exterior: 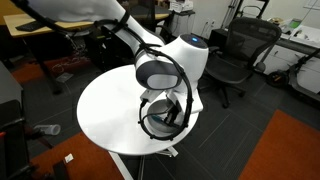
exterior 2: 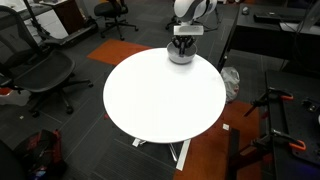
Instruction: Remove the marker from the bowl and place it on the table
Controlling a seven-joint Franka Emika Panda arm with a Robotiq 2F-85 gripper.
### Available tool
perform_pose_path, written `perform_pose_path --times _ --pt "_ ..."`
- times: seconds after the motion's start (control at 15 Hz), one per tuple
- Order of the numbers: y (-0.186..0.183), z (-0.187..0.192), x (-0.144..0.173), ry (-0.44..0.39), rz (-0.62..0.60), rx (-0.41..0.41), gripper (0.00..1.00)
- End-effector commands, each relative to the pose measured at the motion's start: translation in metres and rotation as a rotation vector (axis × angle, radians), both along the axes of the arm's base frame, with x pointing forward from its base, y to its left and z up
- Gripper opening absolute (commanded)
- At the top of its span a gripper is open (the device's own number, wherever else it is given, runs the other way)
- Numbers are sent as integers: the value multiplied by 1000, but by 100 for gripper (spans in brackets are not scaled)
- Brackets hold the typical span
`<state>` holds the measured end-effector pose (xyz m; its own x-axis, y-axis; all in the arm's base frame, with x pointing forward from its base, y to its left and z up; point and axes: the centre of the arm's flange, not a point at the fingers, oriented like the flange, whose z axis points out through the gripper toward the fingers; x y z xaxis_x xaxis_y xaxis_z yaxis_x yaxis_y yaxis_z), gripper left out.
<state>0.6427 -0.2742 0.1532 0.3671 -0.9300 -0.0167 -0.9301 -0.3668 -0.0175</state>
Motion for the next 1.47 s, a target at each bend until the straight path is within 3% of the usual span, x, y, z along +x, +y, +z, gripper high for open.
perform_pose_path --times 0.0,0.4,0.8,1.07,1.4 --pt "8 37 -2 -6 -10 -31 5" --pt "30 132 -13 -81 67 -101 5" --pt "91 232 -9 -129 392 -197 5" --pt "145 261 6 -111 620 -222 5" --pt "196 248 20 -72 899 -182 5"
